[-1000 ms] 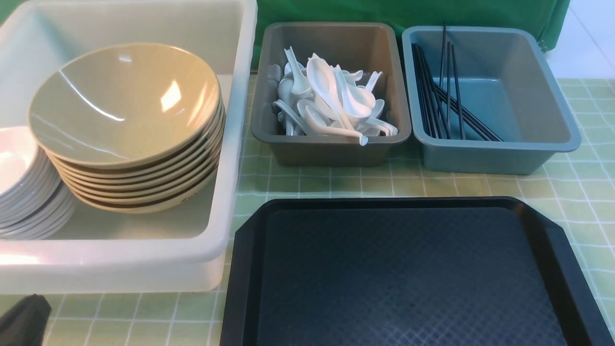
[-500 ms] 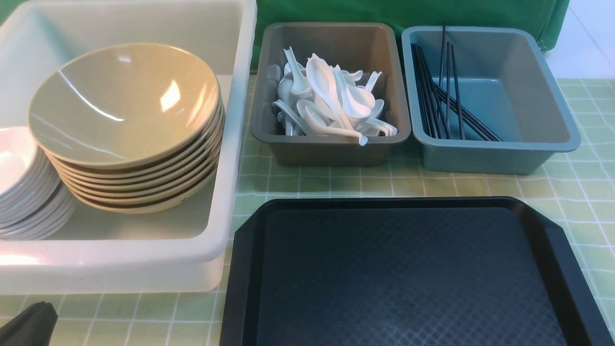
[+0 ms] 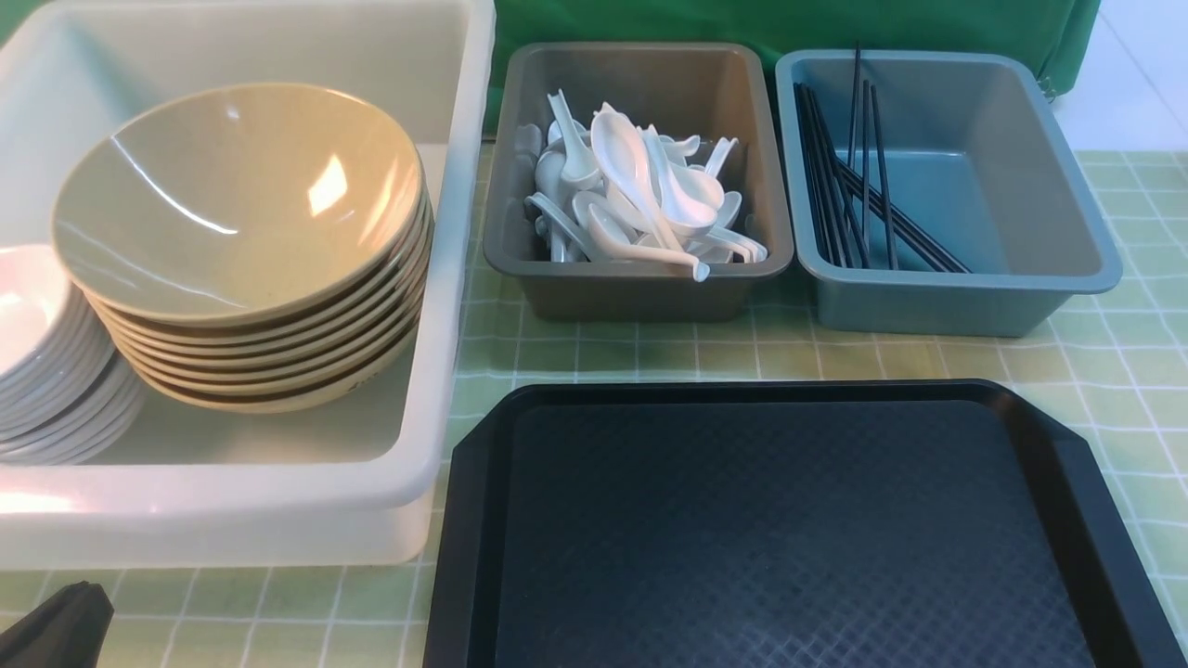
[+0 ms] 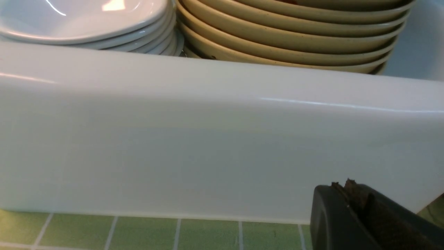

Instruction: On green table put chopsticks spoon bowls plates into blue grey white boxes.

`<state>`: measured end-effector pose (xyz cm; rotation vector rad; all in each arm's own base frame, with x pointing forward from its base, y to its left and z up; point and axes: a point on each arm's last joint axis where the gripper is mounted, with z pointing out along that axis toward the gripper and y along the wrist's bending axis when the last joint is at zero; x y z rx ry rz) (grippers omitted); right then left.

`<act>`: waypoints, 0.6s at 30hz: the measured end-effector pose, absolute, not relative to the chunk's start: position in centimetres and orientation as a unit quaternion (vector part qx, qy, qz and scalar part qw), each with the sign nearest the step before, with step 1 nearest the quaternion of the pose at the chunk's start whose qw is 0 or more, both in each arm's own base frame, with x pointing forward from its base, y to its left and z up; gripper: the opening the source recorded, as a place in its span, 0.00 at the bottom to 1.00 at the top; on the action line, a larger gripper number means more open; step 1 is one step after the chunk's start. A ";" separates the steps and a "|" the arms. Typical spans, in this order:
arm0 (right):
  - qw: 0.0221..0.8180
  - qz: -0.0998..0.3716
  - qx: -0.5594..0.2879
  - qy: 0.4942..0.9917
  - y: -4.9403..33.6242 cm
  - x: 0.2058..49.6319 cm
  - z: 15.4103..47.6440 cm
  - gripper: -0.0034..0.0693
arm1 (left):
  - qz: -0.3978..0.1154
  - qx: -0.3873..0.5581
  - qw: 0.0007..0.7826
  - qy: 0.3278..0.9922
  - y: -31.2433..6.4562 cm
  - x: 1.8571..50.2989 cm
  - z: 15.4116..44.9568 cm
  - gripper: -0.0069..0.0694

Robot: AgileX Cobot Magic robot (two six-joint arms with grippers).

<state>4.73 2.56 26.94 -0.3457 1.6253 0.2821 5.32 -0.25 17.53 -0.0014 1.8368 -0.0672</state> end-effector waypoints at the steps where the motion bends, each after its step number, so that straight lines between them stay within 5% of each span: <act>1: 0.665 0.125 -0.153 0.720 2.6 4.7 26.9 0.15 | -0.029 -0.001 0.607 0.794 -0.3 5.3 17.5 0.09; 12: 0.666 0.121 -0.152 0.720 2.5 4.7 26.9 0.16 | -0.029 -0.001 0.607 0.794 -0.3 5.3 17.5 0.09; 18: 0.677 0.014 -0.182 0.713 1.9 5.0 26.9 0.17 | -0.029 -0.001 0.607 0.794 -0.3 5.3 17.5 0.09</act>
